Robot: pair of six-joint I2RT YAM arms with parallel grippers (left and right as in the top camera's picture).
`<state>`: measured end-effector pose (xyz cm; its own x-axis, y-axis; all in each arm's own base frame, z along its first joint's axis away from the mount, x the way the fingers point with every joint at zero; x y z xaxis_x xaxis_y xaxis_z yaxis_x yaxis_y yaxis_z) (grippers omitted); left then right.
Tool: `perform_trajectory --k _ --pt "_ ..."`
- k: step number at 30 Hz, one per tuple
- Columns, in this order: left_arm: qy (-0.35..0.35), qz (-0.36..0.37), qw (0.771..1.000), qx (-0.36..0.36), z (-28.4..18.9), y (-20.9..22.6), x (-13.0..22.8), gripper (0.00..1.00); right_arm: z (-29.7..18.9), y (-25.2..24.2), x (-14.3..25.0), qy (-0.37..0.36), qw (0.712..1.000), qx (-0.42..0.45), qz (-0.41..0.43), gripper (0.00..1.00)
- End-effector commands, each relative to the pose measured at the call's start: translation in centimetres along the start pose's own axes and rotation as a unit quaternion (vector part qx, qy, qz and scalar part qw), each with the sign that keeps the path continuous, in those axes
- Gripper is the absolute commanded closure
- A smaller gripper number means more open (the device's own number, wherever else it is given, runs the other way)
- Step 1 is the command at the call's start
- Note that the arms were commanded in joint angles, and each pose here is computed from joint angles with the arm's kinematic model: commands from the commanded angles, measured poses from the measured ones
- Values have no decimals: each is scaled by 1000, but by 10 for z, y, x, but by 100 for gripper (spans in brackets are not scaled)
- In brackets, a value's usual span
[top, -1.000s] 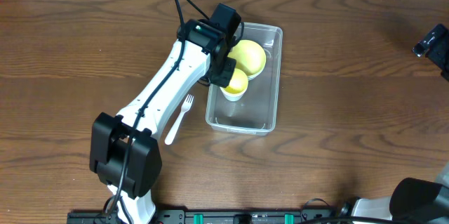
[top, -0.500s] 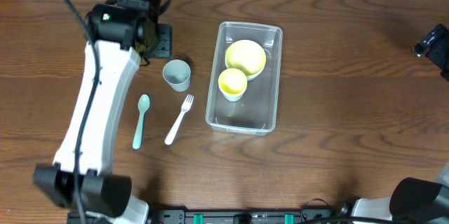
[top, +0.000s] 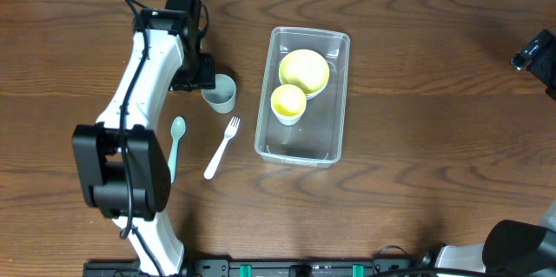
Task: Pack container
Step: 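Move the left gripper to the grey cup and grasp it, then carry the grey cup with the left gripper and stack it on the cups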
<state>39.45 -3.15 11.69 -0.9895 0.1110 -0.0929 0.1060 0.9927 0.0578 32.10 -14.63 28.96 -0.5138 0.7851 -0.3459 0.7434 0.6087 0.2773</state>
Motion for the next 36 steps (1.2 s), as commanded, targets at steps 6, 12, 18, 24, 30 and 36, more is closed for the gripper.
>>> perform_trajectory --k 6,12,18,24,30,36 --pt "50 12 998 32 39 -12 2 72 -4 -1 0 -4 1000 -1 -4 1" --pt "8 19 999 31 17 -11 -11 94 -4 -1 0 -4 1000 -1 -4 1" --pt "-85 36 995 24 -66 -10 -21 94 -4 -1 0 -4 1000 -1 -4 1" --pt "-187 87 978 37 -159 -44 -1 94 -4 -1 0 -4 1000 -1 -4 1" --pt "-201 192 958 64 -178 -117 24 94 -4 -1 0 -4 1000 -1 -4 1" --pt "-149 237 960 34 -136 -149 22 94 -4 -1 0 -4 1000 -1 -4 1"
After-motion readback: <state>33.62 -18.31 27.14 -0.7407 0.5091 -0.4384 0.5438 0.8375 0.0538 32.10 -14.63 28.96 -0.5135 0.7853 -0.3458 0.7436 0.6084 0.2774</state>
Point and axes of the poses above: each gripper's point midway between its finger pads, its own z axis out along the fingers, its own y axis along the line the jaws close on, x = y × z, the point moved 2 cm from there along -z, back along the fingers, and after that the axes turned 10 degrees about z, right-handed, at the moved point
